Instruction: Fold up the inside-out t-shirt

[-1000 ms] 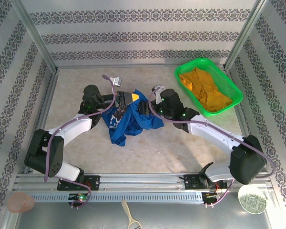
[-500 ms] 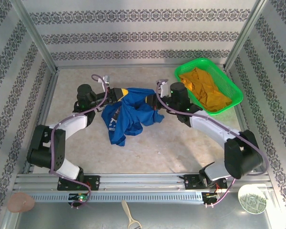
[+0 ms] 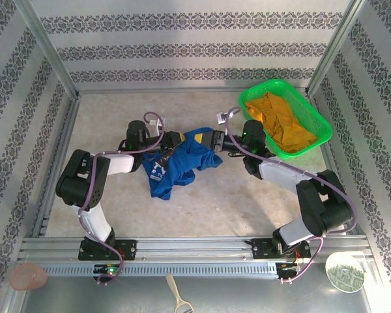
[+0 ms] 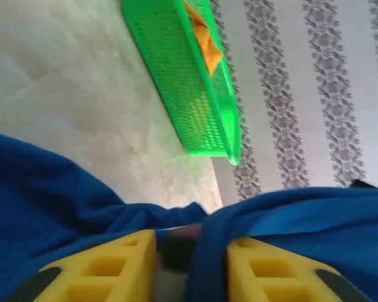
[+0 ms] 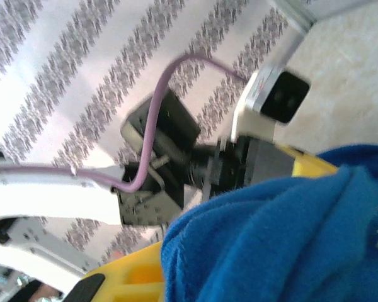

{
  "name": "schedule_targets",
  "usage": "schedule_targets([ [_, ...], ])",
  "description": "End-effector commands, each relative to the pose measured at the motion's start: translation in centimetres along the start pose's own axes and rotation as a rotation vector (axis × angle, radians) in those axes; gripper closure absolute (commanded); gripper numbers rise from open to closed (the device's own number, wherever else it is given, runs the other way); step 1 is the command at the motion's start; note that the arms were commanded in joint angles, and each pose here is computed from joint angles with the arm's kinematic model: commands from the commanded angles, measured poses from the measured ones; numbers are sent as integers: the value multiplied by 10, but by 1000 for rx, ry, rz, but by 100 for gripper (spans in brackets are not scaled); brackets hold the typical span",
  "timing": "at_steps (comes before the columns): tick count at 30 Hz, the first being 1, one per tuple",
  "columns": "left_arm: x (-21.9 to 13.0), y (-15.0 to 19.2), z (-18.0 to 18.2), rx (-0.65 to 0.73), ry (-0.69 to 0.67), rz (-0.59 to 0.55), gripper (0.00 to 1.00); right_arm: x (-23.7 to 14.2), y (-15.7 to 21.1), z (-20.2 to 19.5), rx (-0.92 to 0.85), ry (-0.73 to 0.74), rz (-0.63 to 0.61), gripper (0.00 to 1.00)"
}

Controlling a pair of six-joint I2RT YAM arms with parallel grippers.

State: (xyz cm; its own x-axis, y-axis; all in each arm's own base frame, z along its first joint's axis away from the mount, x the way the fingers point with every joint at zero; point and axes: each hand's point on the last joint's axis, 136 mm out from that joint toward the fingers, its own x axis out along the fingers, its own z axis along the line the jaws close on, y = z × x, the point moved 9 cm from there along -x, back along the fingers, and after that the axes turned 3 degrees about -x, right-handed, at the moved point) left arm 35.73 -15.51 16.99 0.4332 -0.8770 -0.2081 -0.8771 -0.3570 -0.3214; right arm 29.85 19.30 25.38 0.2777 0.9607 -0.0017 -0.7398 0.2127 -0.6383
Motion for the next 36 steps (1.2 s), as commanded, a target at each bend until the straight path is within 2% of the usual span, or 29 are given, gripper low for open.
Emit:
schedule_targets([
  [1,-29,0,-15,113,-147,-108,49,-19,-23,20,-92,-116,-127,100],
  [6,-68,17,-77,335,-289,-162,32,-32,-23,24,-90,-64,-169,100],
  [9,-74,23,-107,390,-276,-160,29,-36,-25,32,-102,-58,-187,100],
  [17,-39,28,-154,466,-228,-110,23,-31,-45,80,-184,-72,-185,100],
  [21,-16,31,-159,525,-282,-65,22,-26,-54,103,-229,-104,-171,100],
  [28,-2,28,-136,499,-437,-93,22,-21,-49,112,-238,-101,-145,100],
  [33,13,22,-130,503,-434,-73,23,-11,-35,100,-212,-106,-114,100],
  [34,19,23,-130,504,-392,-48,26,-10,-33,96,-204,-104,-110,100],
  [35,24,24,-132,506,-345,-25,34,-11,-32,92,-200,-92,-114,100],
  [36,26,25,-134,509,-309,-2,47,-14,-32,87,-196,-76,-124,100],
])
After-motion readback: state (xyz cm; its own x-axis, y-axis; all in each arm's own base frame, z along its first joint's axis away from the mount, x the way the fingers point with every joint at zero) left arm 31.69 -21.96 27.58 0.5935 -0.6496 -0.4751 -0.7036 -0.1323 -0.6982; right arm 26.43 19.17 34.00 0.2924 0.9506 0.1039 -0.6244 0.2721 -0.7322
